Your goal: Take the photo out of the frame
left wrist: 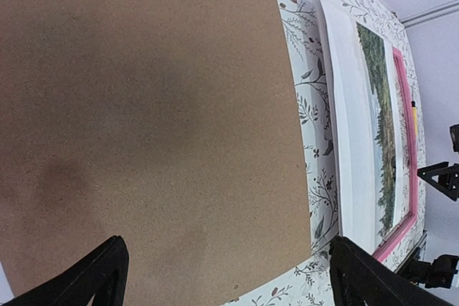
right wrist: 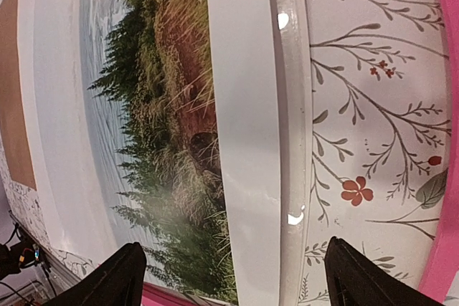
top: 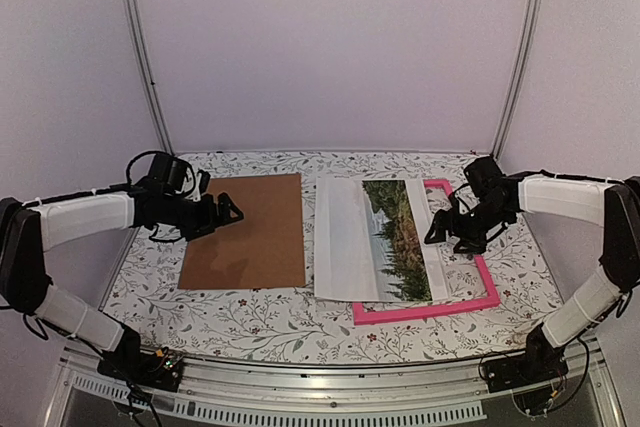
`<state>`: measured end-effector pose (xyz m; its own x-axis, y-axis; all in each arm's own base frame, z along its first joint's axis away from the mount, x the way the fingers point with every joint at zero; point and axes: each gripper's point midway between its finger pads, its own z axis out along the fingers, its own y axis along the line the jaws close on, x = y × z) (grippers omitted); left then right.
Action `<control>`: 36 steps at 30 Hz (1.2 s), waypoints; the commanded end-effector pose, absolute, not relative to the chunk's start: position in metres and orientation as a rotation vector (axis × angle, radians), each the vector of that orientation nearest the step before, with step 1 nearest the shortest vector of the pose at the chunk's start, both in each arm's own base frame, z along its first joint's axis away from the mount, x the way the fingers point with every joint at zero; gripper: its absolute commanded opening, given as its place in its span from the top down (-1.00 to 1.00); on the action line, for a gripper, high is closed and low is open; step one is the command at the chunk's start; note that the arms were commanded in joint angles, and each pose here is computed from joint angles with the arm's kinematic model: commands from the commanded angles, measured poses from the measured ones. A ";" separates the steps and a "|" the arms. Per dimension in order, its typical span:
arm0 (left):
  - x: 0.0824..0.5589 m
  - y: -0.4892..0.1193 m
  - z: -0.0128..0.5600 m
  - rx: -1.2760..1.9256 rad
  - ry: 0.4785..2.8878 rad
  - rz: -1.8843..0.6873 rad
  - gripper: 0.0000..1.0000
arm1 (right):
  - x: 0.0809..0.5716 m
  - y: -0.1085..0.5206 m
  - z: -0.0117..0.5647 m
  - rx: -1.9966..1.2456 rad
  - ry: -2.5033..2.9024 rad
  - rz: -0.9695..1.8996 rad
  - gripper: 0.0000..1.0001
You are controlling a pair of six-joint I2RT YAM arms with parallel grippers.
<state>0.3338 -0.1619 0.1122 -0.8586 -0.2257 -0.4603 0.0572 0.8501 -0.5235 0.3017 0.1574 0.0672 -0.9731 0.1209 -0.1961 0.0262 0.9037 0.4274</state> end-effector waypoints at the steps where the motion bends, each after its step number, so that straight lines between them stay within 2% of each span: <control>1: 0.332 -0.167 0.119 -0.097 2.469 -0.741 -0.99 | 0.314 0.136 0.089 0.148 2.775 0.472 -0.84; 4: 0.332 -0.168 0.124 -0.087 2.449 -0.739 -0.99 | 0.318 0.134 0.101 0.153 2.716 0.467 -0.91; 21: 0.343 -0.162 0.178 -0.074 2.265 -0.536 -0.99 | 0.340 0.100 0.205 0.215 2.123 0.410 -0.98; 36: 0.337 -0.142 0.220 -0.072 2.079 -0.463 -0.99 | 0.335 0.091 0.240 0.157 1.932 0.385 -0.98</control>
